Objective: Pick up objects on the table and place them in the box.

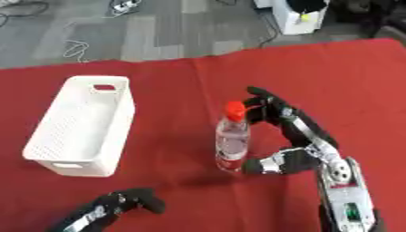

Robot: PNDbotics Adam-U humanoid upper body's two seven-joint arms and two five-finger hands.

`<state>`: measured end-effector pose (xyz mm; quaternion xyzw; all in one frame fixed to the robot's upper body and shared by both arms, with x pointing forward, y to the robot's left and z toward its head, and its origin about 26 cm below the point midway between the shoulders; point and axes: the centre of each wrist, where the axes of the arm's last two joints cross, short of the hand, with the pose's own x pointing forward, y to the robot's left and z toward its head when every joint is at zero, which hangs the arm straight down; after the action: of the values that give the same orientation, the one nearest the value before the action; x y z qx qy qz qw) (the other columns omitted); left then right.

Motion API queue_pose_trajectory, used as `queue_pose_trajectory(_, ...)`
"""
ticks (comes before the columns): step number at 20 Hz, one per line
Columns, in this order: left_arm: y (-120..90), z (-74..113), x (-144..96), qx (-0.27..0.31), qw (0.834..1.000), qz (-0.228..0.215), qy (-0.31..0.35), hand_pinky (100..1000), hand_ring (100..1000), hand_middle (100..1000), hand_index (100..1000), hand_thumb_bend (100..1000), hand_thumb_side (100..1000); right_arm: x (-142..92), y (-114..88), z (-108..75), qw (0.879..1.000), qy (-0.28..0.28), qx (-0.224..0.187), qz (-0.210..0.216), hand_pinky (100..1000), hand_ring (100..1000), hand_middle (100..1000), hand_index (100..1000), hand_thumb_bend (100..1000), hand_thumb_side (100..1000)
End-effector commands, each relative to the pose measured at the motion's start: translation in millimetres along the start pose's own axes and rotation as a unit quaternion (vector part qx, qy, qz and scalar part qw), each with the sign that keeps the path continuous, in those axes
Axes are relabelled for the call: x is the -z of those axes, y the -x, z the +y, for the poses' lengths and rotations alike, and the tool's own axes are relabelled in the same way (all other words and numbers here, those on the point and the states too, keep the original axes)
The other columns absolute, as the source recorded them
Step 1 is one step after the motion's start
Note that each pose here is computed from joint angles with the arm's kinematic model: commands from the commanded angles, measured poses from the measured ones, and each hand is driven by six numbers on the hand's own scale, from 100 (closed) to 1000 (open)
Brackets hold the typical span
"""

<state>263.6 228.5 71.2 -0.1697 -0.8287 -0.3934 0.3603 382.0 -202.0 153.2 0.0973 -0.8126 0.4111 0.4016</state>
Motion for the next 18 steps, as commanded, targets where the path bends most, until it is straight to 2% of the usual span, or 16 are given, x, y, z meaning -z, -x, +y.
queue_pose_trajectory(1, -5.0, 1.8, 5.3, 0.050, 0.995, -0.059, 0.068, 755, 836, 719, 977, 100, 782, 2.9, -8.5, -2.9, 1.000, 0.003, -0.009, -0.012, 743, 748, 786, 1000, 1000, 425)
queue_pose_trajectory(13, -5.7, 1.6, 7.8, 0.051, 0.994, -0.064, 0.070, 756, 836, 706, 976, 100, 786, 2.2, -12.6, -2.5, 1.000, 0.017, 0.001, -0.026, 754, 748, 787, 1000, 926, 540)
queue_pose_trajectory(18, -5.2, 1.5, 8.0, 0.050, 0.994, -0.063, 0.072, 756, 836, 705, 976, 100, 789, 2.7, -13.0, -3.5, 1.000, 0.016, -0.001, -0.026, 762, 754, 789, 1000, 944, 518)
